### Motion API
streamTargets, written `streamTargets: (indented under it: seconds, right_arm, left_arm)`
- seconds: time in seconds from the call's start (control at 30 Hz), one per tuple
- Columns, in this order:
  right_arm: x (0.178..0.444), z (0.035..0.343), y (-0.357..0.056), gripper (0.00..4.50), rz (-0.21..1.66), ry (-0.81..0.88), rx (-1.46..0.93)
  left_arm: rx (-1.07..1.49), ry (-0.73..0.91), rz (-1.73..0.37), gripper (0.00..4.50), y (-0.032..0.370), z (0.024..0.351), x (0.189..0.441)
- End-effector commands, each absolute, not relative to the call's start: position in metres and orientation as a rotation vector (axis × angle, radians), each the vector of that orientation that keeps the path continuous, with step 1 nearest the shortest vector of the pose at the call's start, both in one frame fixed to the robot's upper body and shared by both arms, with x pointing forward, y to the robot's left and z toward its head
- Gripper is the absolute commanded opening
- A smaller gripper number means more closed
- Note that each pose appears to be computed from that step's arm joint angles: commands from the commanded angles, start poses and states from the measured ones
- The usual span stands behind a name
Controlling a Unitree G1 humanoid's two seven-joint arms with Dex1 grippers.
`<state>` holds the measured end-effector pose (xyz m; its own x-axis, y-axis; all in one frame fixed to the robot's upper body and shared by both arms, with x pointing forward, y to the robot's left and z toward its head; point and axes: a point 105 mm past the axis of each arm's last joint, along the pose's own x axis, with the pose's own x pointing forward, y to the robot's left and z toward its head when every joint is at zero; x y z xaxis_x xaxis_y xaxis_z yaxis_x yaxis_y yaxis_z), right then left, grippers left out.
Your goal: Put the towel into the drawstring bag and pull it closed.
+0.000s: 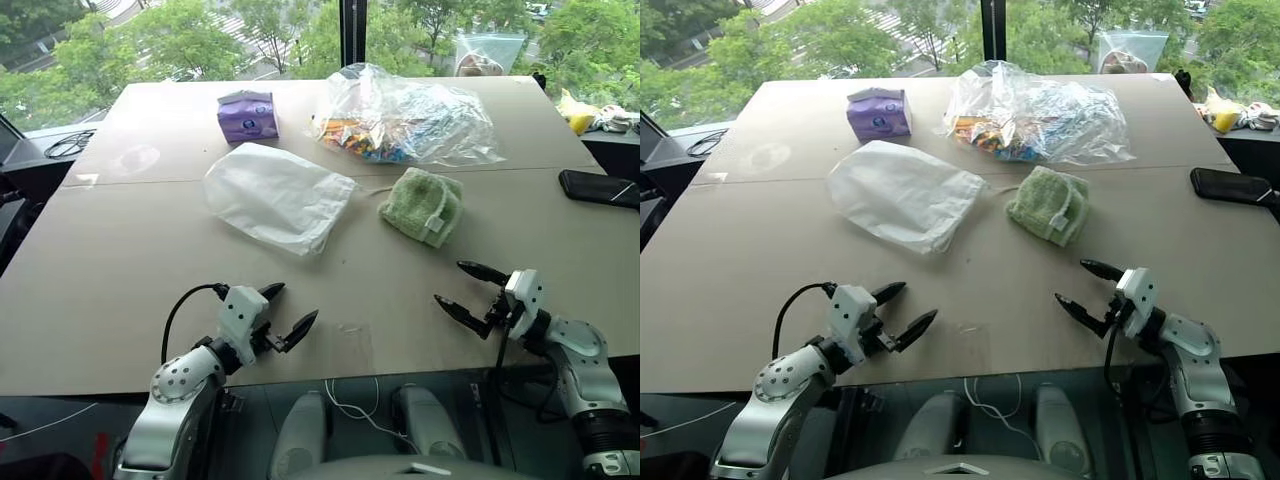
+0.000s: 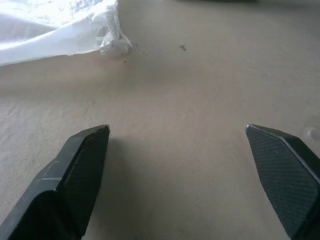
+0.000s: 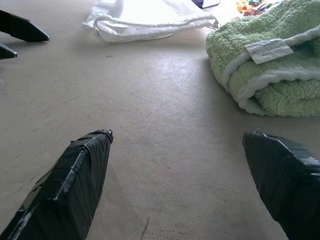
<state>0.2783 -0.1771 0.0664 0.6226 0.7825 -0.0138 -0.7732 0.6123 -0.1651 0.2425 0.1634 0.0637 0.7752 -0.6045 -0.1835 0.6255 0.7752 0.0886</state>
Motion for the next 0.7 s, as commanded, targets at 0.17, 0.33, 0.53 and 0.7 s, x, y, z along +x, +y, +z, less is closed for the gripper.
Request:
streamTargets:
  seconds: [0.17, 0.33, 0.53, 0.7]
  right_arm:
    - [0.2815, 0.0808, -0.1762, 4.47, 0.912, -0.109, -0.17]
    - [0.28, 0.0803, -0.1751, 4.47, 0.923, -0.105, -0.167]
    - [0.2799, 0.0805, -0.1745, 4.47, 0.923, -0.104, -0.164]
    - [0.2794, 0.0806, -0.1731, 4.47, 0.919, -0.109, -0.16]
  left_arm:
    - [0.134, 0.131, -0.665, 4.5, 0.1613, 0.0646, 0.2392]
    - [0.133, 0.132, -0.655, 4.5, 0.1641, 0.0636, 0.2378]
    - [0.133, 0.132, -0.653, 4.5, 0.1656, 0.0631, 0.2376]
    - [0.134, 0.127, -0.657, 4.5, 0.1654, 0.0637, 0.2404]
